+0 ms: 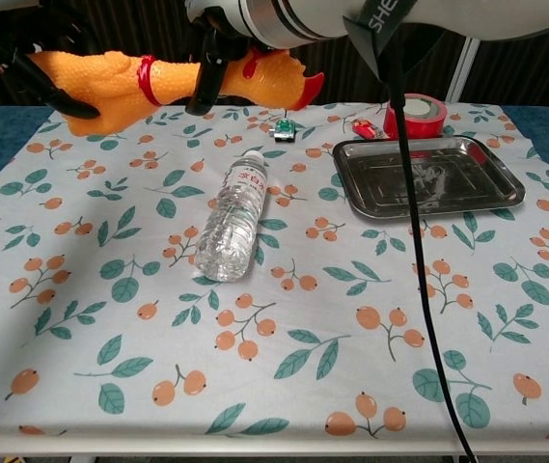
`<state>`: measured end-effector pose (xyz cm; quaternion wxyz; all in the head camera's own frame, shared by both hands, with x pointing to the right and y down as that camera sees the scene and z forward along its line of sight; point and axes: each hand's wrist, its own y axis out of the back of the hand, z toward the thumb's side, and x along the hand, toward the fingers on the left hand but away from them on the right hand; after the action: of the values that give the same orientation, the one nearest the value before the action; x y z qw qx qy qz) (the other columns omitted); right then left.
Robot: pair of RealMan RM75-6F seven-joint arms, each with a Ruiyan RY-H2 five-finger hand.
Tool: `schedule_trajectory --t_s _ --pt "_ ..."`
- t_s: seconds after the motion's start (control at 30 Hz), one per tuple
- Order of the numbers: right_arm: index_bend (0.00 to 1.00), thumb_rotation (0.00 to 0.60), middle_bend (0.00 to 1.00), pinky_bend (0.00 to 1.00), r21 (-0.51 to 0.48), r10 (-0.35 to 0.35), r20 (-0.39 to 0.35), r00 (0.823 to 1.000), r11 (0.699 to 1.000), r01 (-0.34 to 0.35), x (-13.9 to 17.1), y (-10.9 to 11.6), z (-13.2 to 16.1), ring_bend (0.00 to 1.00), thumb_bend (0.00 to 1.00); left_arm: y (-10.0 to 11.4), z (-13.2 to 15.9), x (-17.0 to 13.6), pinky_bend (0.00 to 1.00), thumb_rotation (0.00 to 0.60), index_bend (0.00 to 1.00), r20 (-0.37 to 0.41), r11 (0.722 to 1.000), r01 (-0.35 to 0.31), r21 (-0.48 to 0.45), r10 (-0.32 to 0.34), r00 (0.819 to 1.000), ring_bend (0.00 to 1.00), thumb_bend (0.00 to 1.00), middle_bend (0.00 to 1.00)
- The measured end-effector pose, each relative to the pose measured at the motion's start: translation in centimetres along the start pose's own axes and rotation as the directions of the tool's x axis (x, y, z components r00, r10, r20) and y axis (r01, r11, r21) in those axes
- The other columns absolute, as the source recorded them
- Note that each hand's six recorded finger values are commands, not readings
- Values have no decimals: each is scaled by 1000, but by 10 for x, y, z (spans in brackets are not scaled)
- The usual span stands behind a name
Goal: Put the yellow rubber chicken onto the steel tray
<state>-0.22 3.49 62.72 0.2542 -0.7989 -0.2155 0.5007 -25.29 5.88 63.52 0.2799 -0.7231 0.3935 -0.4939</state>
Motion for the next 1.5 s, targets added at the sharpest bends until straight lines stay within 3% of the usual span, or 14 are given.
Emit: schedule_trajectory --t_s 0.2,0.27,0.33,0.37,0.43,0.5,0.6,0.73,0.93,1.2,1.3,1.5 --pt "1000 600 865 1000 -12 7 2 1000 1000 -7 1 0 -3 795 285 -2 -5 2 878 599 828 -2 1000 -21 7 21 1000 766 559 849" --pt "1000 600 865 1000 -8 0 4 1000 1000 0 0 2 -5 795 285 -2 -5 1 880 540 815 0 1000 -21 7 21 1000 757 564 834" --pt "1000 600 865 1000 -4 -11 6 1000 1000 11 -1 3 -6 796 285 -2 -5 0 859 451 691 5 1000 -20 12 20 1000 667 531 720" --pt "1000 600 866 1000 1 -20 8 1000 1000 20 -2 5 -7 796 285 -3 -5 -2 834 442 617 8 1000 -11 21 11 1000 618 504 657" --pt "1000 600 866 1000 11 -36 11 999 999 36 -3 7 -8 797 284 -6 -6 -4 696 445 373 6 999 22 38 -22 1000 442 387 445" --pt "1000 600 866 1000 19 -49 17 999 999 49 -5 8 -9 798 285 -8 -7 -7 580 448 261 0 998 53 47 -53 999 323 297 327" --pt "1000 600 866 1000 20 -53 20 998 998 53 -6 7 -9 797 285 -7 -7 -9 468 450 201 -5 997 71 41 -70 998 218 215 231" --pt "1000 600 869 1000 19 -64 27 998 998 63 -8 6 -9 800 286 -5 -4 -10 415 450 180 6 998 57 31 -58 998 167 140 179" --pt "1000 600 869 1000 0 -68 33 997 998 68 -11 7 -8 801 288 -6 -2 -9 411 451 177 17 998 61 28 -62 998 162 119 173" --pt "1000 600 871 1000 -13 -52 30 998 999 53 -9 5 -7 803 289 -10 -3 -3 412 515 210 -1 998 65 14 -65 998 165 118 203" --pt "1000 600 871 1000 -9 -48 32 998 999 49 -8 5 -7 803 288 -10 -4 0 439 520 297 -12 998 63 8 -63 998 241 141 311" --pt "1000 600 873 1000 -13 -41 32 999 999 41 -7 4 -7 806 289 -7 -4 4 660 518 569 -6 1000 6 -28 -6 1000 540 319 617"
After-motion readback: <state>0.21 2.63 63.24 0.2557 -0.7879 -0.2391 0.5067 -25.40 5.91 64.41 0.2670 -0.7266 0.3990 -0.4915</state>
